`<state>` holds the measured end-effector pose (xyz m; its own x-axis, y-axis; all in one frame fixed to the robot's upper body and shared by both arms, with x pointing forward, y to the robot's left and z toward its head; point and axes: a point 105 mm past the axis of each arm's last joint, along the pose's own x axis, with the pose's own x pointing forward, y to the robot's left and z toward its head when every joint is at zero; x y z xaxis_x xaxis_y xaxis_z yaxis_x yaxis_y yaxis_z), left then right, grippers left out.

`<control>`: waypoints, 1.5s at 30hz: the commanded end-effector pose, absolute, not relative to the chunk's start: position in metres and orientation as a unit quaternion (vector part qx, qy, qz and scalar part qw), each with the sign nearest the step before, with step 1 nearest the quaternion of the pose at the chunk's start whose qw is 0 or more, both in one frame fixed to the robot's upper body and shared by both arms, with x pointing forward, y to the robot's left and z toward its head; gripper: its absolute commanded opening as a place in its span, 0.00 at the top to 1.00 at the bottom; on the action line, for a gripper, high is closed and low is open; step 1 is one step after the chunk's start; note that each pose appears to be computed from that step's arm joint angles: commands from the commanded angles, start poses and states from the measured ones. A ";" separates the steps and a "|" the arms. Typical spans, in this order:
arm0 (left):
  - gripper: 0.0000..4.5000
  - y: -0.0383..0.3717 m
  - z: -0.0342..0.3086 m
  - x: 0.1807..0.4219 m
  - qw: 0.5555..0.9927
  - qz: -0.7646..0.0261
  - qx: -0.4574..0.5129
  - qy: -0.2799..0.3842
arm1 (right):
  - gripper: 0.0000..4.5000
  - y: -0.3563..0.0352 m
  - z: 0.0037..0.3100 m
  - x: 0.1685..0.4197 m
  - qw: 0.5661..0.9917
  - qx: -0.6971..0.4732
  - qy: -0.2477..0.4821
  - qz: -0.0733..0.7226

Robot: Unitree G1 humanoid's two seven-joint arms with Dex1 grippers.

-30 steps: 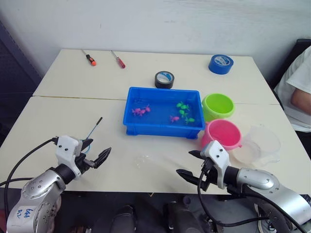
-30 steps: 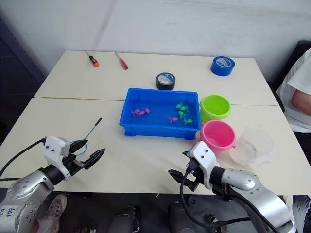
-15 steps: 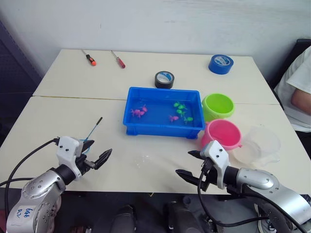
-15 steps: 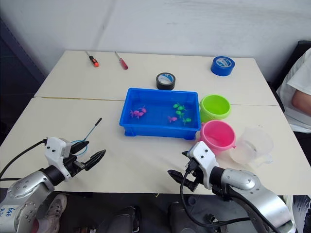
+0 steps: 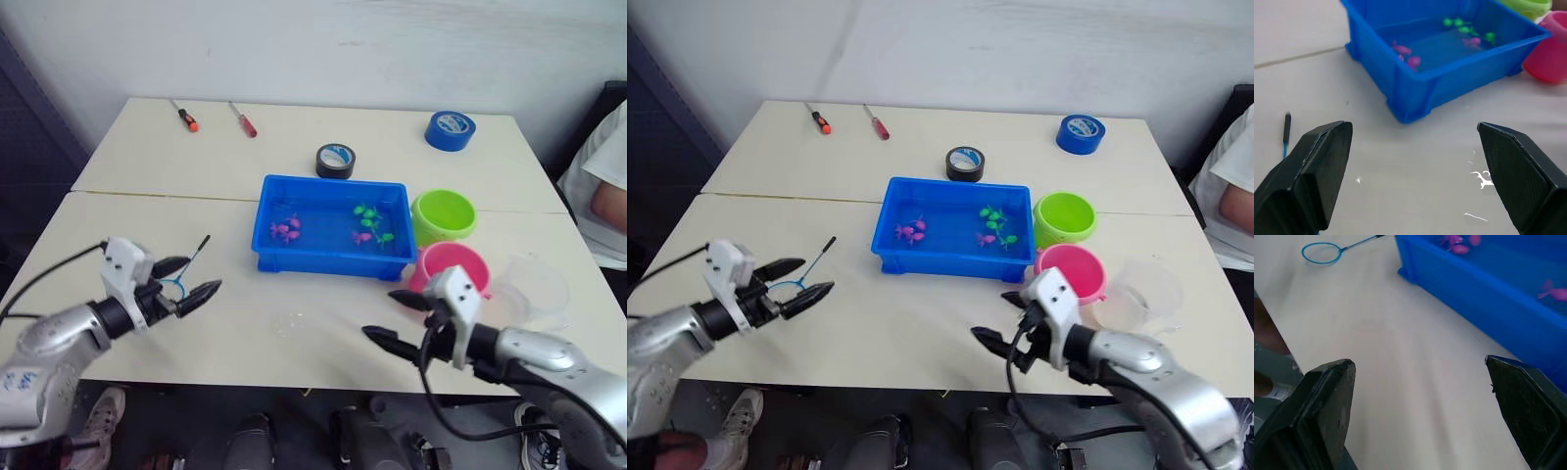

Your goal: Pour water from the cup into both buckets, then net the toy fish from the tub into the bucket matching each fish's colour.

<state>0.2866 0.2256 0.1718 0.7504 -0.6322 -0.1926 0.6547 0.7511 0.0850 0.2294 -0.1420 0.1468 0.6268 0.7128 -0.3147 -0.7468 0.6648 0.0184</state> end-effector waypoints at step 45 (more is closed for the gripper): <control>0.01 0.080 0.217 0.335 0.707 -0.690 0.156 0.006 | 0.00 -0.318 0.076 0.216 0.920 0.149 0.168 -0.322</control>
<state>0.3377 0.0778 0.2068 0.0385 -0.9698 -0.2408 0.9849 -0.0039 0.1732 0.2176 -0.3141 0.0722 0.7502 -0.5050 -0.4268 0.6175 0.7659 0.1790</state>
